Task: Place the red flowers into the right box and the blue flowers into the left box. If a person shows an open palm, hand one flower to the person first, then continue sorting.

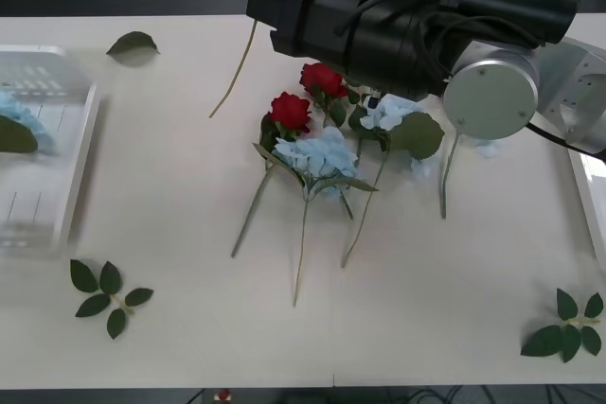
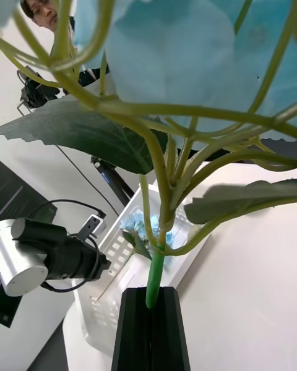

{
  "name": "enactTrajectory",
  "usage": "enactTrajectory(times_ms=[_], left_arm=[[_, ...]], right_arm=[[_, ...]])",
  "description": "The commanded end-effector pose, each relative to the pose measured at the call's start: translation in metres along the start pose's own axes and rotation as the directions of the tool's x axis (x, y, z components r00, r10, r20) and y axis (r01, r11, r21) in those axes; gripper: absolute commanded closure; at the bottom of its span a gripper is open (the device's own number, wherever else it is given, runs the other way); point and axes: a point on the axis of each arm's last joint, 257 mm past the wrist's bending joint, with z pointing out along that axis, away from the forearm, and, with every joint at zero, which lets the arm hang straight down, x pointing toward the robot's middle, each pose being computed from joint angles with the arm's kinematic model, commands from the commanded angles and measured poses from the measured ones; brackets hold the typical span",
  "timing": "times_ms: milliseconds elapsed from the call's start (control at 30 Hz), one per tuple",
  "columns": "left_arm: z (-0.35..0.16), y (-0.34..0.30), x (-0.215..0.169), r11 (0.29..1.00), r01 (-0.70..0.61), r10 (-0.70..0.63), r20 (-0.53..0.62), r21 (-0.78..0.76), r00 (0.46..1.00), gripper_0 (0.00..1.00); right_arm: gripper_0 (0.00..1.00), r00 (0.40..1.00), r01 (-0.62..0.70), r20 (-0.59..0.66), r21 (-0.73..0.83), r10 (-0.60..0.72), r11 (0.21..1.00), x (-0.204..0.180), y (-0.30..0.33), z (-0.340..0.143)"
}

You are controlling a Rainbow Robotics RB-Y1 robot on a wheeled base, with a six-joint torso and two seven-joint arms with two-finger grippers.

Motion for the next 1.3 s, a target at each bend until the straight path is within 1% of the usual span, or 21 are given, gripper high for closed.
enactTrajectory(times_ms=[33,133,267,400,467,500,533,633,667,733,767,800,867,900,933,1067,1100,1167,1233,1300], left_arm=[[-0.012,-0.003,-0.018,0.999,-0.044,0.044,0.041,-0.005,0.998,0.0],[-0.016,-0.013,-0.018,0.998,-0.051,0.05,0.04,0.025,0.998,0.0],[-0.031,-0.045,-0.014,0.988,-0.059,0.057,0.023,0.143,0.998,0.0],[-0.052,-0.083,-0.015,0.949,-0.128,0.12,0.046,0.288,0.992,0.0],[-0.068,-0.106,-0.019,0.905,-0.178,0.159,0.082,0.386,0.984,0.0],[-0.072,-0.11,-0.02,0.893,-0.193,0.169,0.095,0.406,0.981,0.0],[-0.08,-0.123,-0.022,0.863,-0.229,0.192,0.126,0.451,0.973,0.0],[-0.1,-0.15,-0.029,0.78,-0.289,0.206,0.209,0.555,0.956,0.0],[-0.104,-0.155,-0.029,0.764,-0.301,0.207,0.225,0.571,0.952,0.0],[-0.119,-0.174,-0.034,0.692,-0.369,0.216,0.309,0.62,0.926,0.0],[-0.122,-0.179,-0.033,0.674,-0.385,0.217,0.329,0.63,0.919,0.0],[-0.13,-0.188,-0.034,0.636,-0.421,0.218,0.373,0.647,0.902,0.0],[-0.148,-0.205,-0.034,0.554,-0.475,0.19,0.452,0.684,0.872,0.0],[-0.154,-0.209,-0.035,0.531,-0.487,0.177,0.471,0.693,0.864,0.0],[-0.166,-0.218,-0.034,0.484,-0.505,0.146,0.503,0.715,0.852,0.0],[-0.202,-0.238,-0.025,0.337,-0.59,0.077,0.603,0.734,0.794,0.0],[-0.212,-0.242,-0.023,0.297,-0.624,0.056,0.64,0.722,0.767,0.0],[-0.222,-0.246,-0.018,0.256,-0.652,0.037,0.667,0.713,0.744,0.0],[-0.239,-0.252,-0.012,0.191,-0.693,0.001,0.706,0.695,0.708,0.0],[-0.254,-0.258,-0.01,0.147,-0.72,-0.041,0.732,0.678,0.68,0.0]], right_arm=[[1.0,1.0,0.008,0.017,-0.034,-0.007,0.999,-0.014,0.018,0.005],[1.0,1.0,0.008,0.017,-0.034,-0.007,0.999,-0.014,0.018,0.005],[1.0,1.0,0.008,0.017,-0.034,-0.007,0.999,-0.014,0.018,0.005],[1.0,1.0,0.008,0.017,-0.034,-0.007,0.999,-0.014,0.018,0.005],[1.0,1.0,0.008,0.017,-0.034,-0.007,0.999,-0.014,0.018,0.005],[1.0,1.0,0.008,0.017,-0.034,-0.007,0.999,-0.014,0.018,0.005],[1.0,1.0,0.008,0.017,-0.034,-0.007,0.999,-0.014,0.018,0.005],[1.0,1.0,0.008,0.017,-0.034,-0.007,0.999,-0.014,0.018,0.005],[1.0,1.0,0.008,0.017,-0.034,-0.007,0.999,-0.014,0.018,0.005],[1.0,1.0,0.008,0.017,-0.034,-0.007,0.999,-0.014,0.018,0.005],[1.0,1.0,0.008,0.017,-0.034,-0.007,0.999,-0.014,0.018,0.005],[1.0,1.0,0.008,0.017,-0.034,-0.007,0.999,-0.014,0.018,0.005],[1.0,1.0,0.008,0.017,-0.034,-0.007,0.999,-0.014,0.018,0.005],[1.0,1.0,0.008,0.017,-0.034,-0.007,0.999,-0.014,0.018,0.005],[1.0,1.0,0.008,0.017,-0.034,-0.007,0.999,-0.014,0.018,0.005],[1.0,1.0,0.008,0.017,-0.034,-0.007,0.999,-0.014,0.018,0.005],[1.0,1.0,0.008,0.017,-0.034,-0.007,0.999,-0.014,0.018,0.005],[1.0,1.0,0.008,0.017,-0.034,-0.007,0.999,-0.014,0.018,0.005],[1.0,1.0,0.008,0.017,-0.034,-0.007,0.999,-0.014,0.018,0.005],[1.0,1.0,0.008,0.017,-0.034,-0.007,0.999,-0.014,0.018,0.005]])
